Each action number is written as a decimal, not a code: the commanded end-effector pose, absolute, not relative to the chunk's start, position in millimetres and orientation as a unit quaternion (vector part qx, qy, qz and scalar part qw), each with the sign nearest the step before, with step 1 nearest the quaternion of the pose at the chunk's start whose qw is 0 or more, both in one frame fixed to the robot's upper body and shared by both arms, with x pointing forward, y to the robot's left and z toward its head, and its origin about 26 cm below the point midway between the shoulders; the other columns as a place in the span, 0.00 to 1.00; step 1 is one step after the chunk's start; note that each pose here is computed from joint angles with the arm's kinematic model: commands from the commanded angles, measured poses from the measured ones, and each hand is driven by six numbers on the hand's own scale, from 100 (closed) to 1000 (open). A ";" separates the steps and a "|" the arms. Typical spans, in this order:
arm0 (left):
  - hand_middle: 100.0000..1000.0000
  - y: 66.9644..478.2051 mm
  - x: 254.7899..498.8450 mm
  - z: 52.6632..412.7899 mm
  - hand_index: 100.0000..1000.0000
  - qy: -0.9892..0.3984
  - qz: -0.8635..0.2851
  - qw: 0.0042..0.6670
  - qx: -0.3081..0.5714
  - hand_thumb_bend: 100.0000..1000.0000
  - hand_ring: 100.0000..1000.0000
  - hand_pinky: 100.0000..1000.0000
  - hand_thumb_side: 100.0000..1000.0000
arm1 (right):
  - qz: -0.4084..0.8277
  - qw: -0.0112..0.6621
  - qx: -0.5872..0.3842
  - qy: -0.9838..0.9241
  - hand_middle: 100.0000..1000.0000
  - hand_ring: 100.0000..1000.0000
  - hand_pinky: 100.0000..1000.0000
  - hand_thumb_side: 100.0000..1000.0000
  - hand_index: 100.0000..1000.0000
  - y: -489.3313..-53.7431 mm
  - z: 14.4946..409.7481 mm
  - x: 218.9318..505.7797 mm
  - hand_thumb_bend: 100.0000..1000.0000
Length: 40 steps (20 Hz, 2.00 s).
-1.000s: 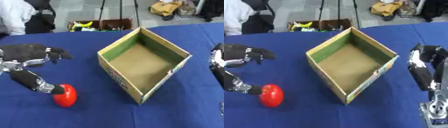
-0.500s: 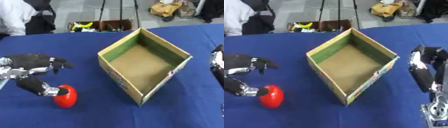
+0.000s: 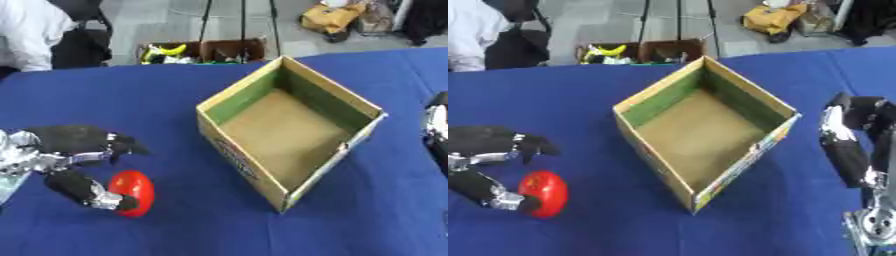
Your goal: Pick up objects on the table and place them in the box.
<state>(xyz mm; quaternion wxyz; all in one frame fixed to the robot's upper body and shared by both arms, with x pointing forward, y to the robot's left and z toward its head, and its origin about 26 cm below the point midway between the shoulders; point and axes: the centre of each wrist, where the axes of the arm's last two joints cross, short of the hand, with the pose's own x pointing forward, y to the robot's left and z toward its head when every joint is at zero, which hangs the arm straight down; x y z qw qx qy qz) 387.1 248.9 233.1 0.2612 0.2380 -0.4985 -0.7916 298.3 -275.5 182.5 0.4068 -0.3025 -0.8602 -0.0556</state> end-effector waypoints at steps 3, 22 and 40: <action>0.87 253.8 390.7 233.5 1.00 -0.432 -0.849 0.211 0.220 0.63 0.57 0.22 1.00 | -0.052 0.389 -0.303 -0.869 0.30 0.41 0.52 0.34 0.51 -275.7 191.7 296.0 0.00; 0.81 259.4 401.6 208.2 0.96 -0.414 -0.857 0.240 0.193 0.61 0.50 0.10 0.94 | -0.060 0.384 -0.304 -0.870 0.30 0.41 0.52 0.33 0.50 -276.4 192.2 296.1 0.00; 0.69 261.0 397.9 217.5 0.78 -0.409 -0.851 0.243 0.221 0.53 0.48 0.07 0.56 | -0.070 0.380 -0.306 -0.870 0.30 0.40 0.51 0.31 0.50 -277.0 192.2 296.1 0.00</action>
